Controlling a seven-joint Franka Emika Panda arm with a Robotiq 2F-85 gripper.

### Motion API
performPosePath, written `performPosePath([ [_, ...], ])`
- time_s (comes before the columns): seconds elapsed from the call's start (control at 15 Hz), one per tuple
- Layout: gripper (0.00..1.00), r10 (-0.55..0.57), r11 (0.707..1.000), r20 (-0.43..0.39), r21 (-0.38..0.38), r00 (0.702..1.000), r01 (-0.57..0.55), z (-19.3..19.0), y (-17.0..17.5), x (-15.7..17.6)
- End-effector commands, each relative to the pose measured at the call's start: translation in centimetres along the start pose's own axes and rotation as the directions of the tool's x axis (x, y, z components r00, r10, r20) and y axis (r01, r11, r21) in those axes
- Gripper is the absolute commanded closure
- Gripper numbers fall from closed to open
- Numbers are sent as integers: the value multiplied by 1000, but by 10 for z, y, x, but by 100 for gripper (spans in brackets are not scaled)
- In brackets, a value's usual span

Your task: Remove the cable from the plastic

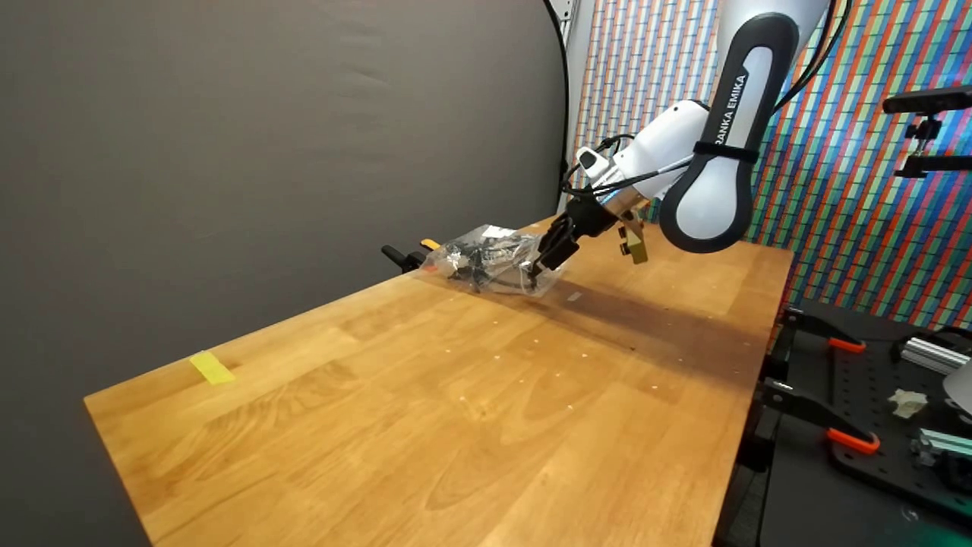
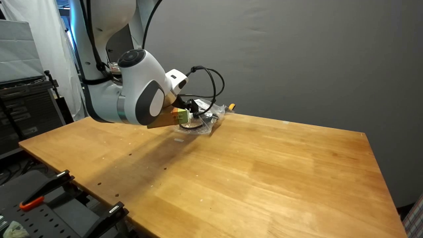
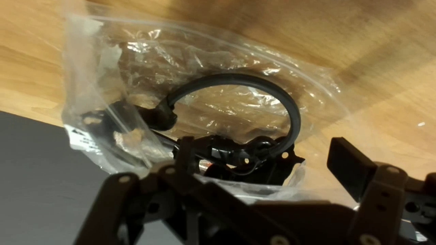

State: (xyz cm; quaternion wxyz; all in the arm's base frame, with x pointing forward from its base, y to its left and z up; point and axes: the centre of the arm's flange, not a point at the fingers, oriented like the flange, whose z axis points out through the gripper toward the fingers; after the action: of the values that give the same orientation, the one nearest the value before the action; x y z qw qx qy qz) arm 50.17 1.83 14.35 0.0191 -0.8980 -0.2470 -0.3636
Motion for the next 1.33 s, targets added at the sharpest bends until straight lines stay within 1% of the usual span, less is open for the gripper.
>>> performPosePath([
  [0.0,0,-22,1000,-40,-10,999,22,2,5,3],
  [0.53,0,-20,1000,-36,8,999,21,20,7,8],
  [1.27,0,-17,999,-10,37,1000,17,48,6,0],
])
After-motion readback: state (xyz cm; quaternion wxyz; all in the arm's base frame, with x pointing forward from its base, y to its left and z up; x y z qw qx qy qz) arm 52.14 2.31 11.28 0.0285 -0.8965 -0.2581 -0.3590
